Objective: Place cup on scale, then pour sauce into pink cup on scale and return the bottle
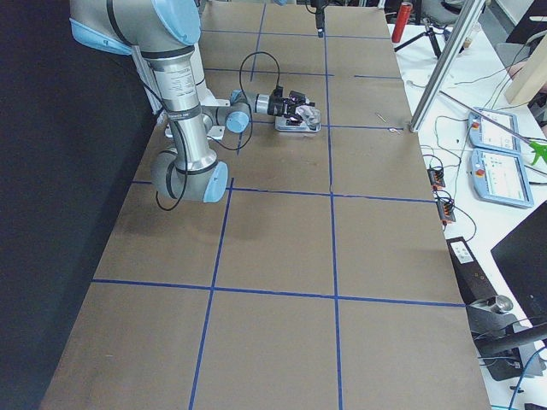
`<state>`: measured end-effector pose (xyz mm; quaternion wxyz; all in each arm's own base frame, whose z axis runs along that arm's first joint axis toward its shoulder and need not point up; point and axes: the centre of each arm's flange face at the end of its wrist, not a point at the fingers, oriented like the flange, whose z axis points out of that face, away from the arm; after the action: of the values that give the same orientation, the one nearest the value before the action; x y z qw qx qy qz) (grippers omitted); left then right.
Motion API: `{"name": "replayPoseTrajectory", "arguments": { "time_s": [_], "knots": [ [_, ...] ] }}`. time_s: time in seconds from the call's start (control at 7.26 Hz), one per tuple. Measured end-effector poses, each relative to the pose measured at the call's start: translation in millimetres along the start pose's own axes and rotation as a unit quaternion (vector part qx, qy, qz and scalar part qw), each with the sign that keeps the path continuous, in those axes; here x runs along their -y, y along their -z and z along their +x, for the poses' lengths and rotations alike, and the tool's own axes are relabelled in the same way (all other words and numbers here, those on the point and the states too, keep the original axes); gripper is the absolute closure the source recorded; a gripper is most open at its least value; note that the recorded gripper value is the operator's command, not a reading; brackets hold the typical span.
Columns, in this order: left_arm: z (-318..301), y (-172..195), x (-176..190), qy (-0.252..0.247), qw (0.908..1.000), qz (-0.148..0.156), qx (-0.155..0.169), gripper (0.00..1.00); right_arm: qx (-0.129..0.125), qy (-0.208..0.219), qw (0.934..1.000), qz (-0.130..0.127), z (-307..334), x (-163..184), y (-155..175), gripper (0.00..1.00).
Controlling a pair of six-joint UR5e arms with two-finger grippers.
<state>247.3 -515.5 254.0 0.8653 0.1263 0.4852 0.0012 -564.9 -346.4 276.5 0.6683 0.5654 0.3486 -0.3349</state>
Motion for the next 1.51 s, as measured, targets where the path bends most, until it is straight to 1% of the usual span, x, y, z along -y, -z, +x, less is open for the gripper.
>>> {"name": "replayPoseTrajectory", "arguments": {
  "time_s": [0.28, 0.55, 0.96, 1.24, 1.51],
  "knots": [
    [-0.1, 0.1, -0.1, 0.001, 1.0000, 0.000, 0.000, 0.16, -0.014, 0.036, 0.9992, -0.004, 4.3, 0.0, -1.3, 1.00],
    [0.0, 0.2, -0.3, 0.001, 1.0000, 0.000, 0.000, 0.16, -0.024, 0.062, 0.9977, -0.007, 7.1, -0.1, -1.6, 1.00],
    [-0.7, -0.9, -0.1, 0.003, 1.0000, -0.001, 0.000, 0.15, -0.028, 0.077, 0.9966, -0.009, 9.4, -0.9, -2.7, 1.00],
    [-0.8, -1.9, -0.2, 0.004, 1.0000, -0.002, 0.001, 0.15, -0.028, 0.100, 0.9946, -0.010, 11.8, -1.9, -3.4, 1.00],
    [-1.0, -2.3, -0.2, 0.005, 1.0000, -0.002, 0.001, 0.15, -0.029, 0.109, 0.9935, -0.011, 11.6, -3.7, -3.7, 1.00]
  ]
}}
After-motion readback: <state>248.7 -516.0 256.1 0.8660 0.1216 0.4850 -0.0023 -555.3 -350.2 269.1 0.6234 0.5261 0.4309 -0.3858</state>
